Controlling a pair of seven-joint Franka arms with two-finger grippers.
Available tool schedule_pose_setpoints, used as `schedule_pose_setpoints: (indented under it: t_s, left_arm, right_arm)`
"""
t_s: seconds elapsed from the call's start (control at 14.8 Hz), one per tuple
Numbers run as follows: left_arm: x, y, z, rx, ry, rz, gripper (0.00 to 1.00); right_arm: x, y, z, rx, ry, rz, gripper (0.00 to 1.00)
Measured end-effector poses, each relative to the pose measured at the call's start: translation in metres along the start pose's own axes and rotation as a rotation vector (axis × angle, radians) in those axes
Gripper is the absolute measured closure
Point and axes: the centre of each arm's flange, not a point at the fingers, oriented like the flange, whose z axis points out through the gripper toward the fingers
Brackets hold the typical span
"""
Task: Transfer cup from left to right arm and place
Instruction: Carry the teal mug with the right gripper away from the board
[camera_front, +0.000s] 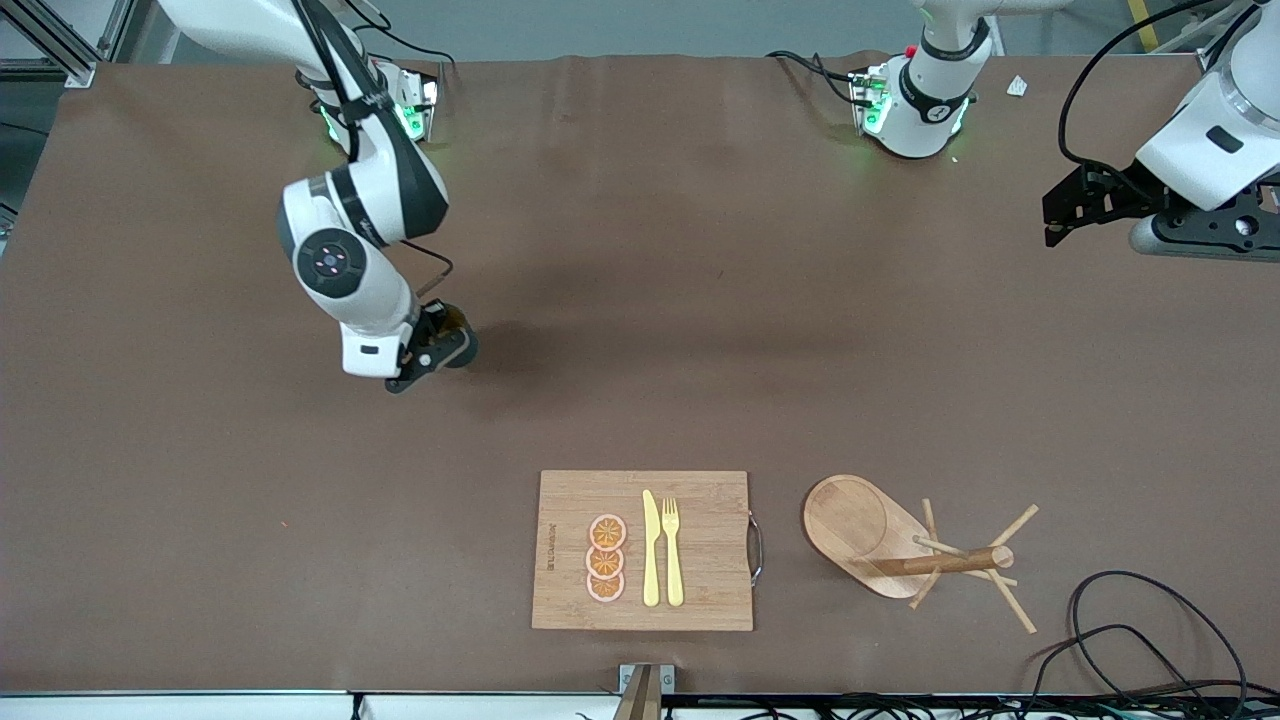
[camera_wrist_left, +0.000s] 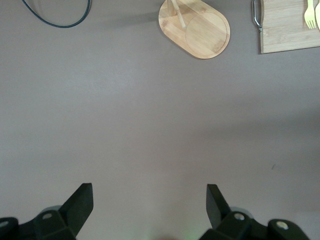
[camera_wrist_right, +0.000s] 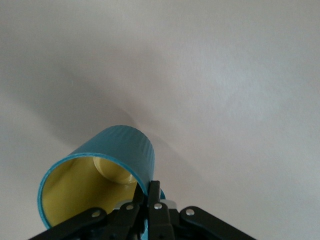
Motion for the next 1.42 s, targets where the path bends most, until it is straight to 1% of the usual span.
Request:
schedule_pose_setpoints:
  t_s: [0.14, 0.27, 0.47, 0.61, 0.74, 0.95, 1.22, 1.42]
  left_arm:
    - [0.000, 0.000, 0.000, 0.000, 0.000, 0.000, 0.00]
    - [0.000, 0.000, 0.000, 0.000, 0.000, 0.000, 0.00]
    - [0.000, 0.001, 0.000, 0.000, 0.000, 0.001, 0.00]
    - [0.000, 0.001, 0.000, 0.000, 0.000, 0.002, 0.00]
    - [0.000, 0.001, 0.000, 0.000, 0.001, 0.002, 0.00]
    - [0.000, 0.002, 0.000, 0.000, 0.001, 0.005, 0.00]
    - [0.000, 0.007, -0.001, 0.000, 0.002, 0.013, 0.00]
    - [0.000, 0.011, -0.001, 0.001, 0.002, 0.020, 0.00]
  right_arm:
    - [-0.028, 0.020, -0.011, 0.007, 0.006, -0.055, 0.96]
    - [-0.065, 0.065, -0.014, 0.019, 0.017, -0.109, 0.96]
    - [-0.123, 0.127, -0.003, 0.039, 0.018, -0.102, 0.96]
    - [-0.156, 0.155, 0.014, 0.021, 0.045, -0.096, 0.96]
    - [-0.179, 0.168, 0.034, -0.003, 0.078, -0.079, 0.96]
    - [-0.189, 0.174, 0.044, -0.046, 0.121, -0.050, 0.96]
    - [-0.184, 0.180, 0.049, -0.095, 0.166, -0.032, 0.96]
    - [-0.182, 0.184, 0.071, -0.094, 0.164, -0.022, 0.96]
